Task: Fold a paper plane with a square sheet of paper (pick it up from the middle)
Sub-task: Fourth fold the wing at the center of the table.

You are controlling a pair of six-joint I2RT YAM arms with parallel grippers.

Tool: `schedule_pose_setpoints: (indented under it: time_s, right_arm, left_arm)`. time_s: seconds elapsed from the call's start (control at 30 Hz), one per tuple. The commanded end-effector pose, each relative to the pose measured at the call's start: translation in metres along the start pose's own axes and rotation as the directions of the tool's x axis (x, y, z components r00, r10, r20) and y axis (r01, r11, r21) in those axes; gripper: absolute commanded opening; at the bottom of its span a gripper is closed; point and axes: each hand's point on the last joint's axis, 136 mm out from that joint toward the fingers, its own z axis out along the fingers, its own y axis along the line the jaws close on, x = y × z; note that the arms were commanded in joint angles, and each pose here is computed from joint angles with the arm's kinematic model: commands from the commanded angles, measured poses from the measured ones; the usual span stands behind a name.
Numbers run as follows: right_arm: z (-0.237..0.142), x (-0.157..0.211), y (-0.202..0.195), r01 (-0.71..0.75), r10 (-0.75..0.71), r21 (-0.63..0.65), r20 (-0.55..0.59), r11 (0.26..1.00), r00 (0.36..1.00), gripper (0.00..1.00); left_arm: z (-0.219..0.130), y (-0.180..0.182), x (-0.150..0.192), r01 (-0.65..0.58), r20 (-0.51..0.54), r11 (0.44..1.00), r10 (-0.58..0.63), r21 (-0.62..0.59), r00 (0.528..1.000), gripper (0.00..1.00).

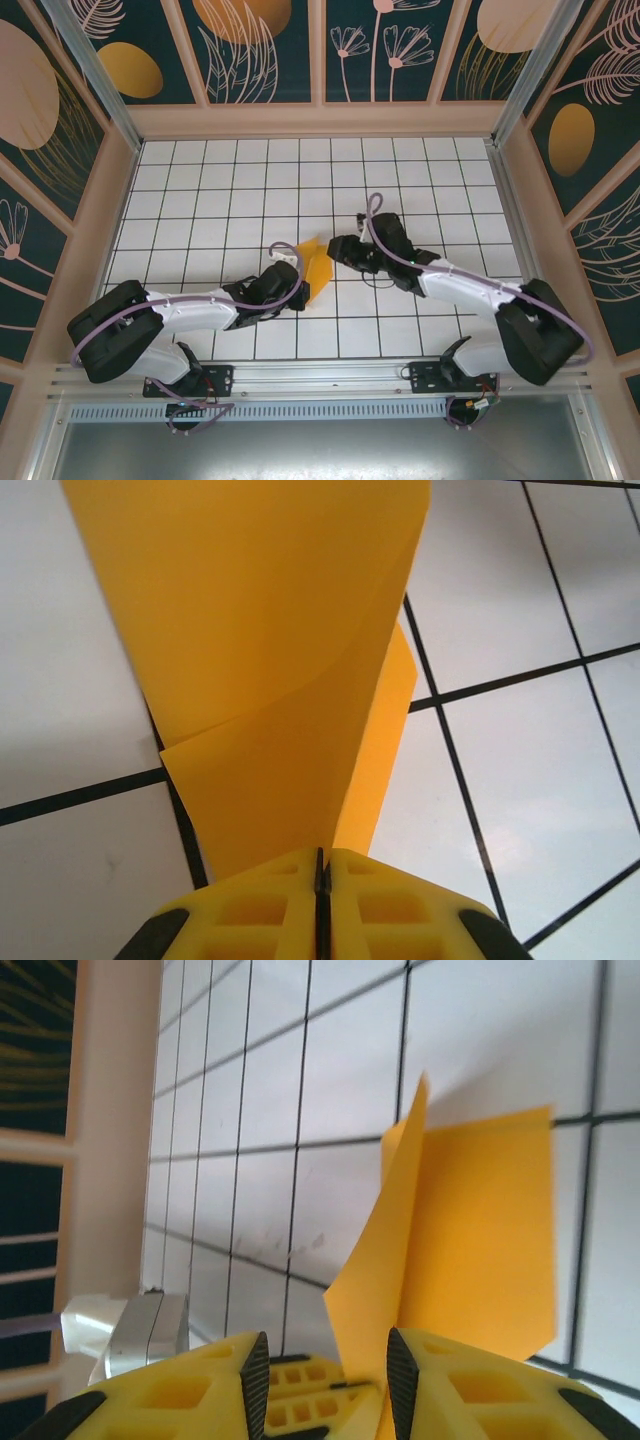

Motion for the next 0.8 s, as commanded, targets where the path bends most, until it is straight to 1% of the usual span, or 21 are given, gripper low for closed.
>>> schedule_pose_setpoints:
  time_s: [0.0, 0.1, 0.13, 0.17, 0.23, 0.3, 0.4, 0.47, 0.53, 0.57, 0.7, 0.77]
  right_arm:
    - [-0.021, -0.023, -0.028, -0.030, 0.009, 0.096, 0.211, 0.995, 0.977, 0.41]
    - [-0.044, -0.042, -0.028, -0.021, -0.004, 0.060, 0.380, 0.998, 0.925, 0.43]
    - [-0.049, -0.046, -0.026, -0.009, -0.010, 0.045, 0.412, 0.999, 0.911, 0.43]
    - [-0.052, -0.047, -0.020, 0.028, -0.036, 0.027, 0.417, 0.999, 0.908, 0.43]
    - [-0.046, -0.040, -0.008, 0.101, -0.092, -0.006, 0.356, 0.995, 0.930, 0.42]
    - [-0.033, -0.027, 0.001, 0.139, -0.127, -0.032, 0.250, 0.990, 0.960, 0.38]
    - [-0.009, -0.002, 0.008, 0.159, -0.153, -0.089, 0.076, 0.983, 0.985, 0.33]
    - [0.003, 0.014, 0.012, 0.159, -0.160, -0.116, 0.001, 0.981, 0.987, 0.31]
    - [0.013, 0.028, 0.013, 0.155, -0.163, -0.125, -0.056, 0.980, 0.985, 0.30]
    - [0.018, 0.034, 0.016, 0.159, -0.172, -0.142, -0.080, 0.977, 0.982, 0.28]
    - [0.031, 0.050, 0.029, 0.158, -0.182, -0.184, -0.126, 0.970, 0.975, 0.24]
    - [0.040, 0.055, 0.031, 0.149, -0.178, -0.187, -0.153, 0.971, 0.972, 0.19]
  left_arm:
    - [-0.004, -0.008, -0.003, -0.006, 0.007, 0.997, 0.006, 0.082, 1.000, 0.10]
    - [-0.006, -0.009, -0.002, 0.011, -0.006, 0.991, -0.011, 0.134, 1.000, 0.10]
    - [-0.007, -0.008, -0.001, 0.017, -0.009, 0.989, -0.015, 0.145, 1.000, 0.10]
    - [-0.007, -0.006, 0.000, 0.025, -0.011, 0.988, -0.024, 0.151, 1.000, 0.10]
    - [-0.008, -0.003, 0.002, 0.049, -0.018, 0.983, -0.046, 0.175, 0.999, 0.10]
    - [-0.010, -0.001, 0.006, 0.069, -0.030, 0.975, -0.064, 0.213, 0.997, 0.10]
    - [-0.012, -0.003, 0.007, 0.079, -0.043, 0.961, -0.070, 0.267, 0.997, 0.10]
    - [-0.013, -0.004, 0.008, 0.084, -0.050, 0.955, -0.073, 0.283, 0.996, 0.10]
    - [-0.013, -0.001, 0.008, 0.092, -0.055, 0.955, -0.080, 0.283, 0.995, 0.10]
    - [-0.014, 0.001, 0.009, 0.099, -0.054, 0.954, -0.087, 0.282, 0.995, 0.10]
    - [-0.014, 0.004, 0.010, 0.131, -0.062, 0.947, -0.117, 0.295, 0.991, 0.09]
    - [-0.014, 0.004, 0.010, 0.147, -0.071, 0.940, -0.132, 0.308, 0.989, 0.09]
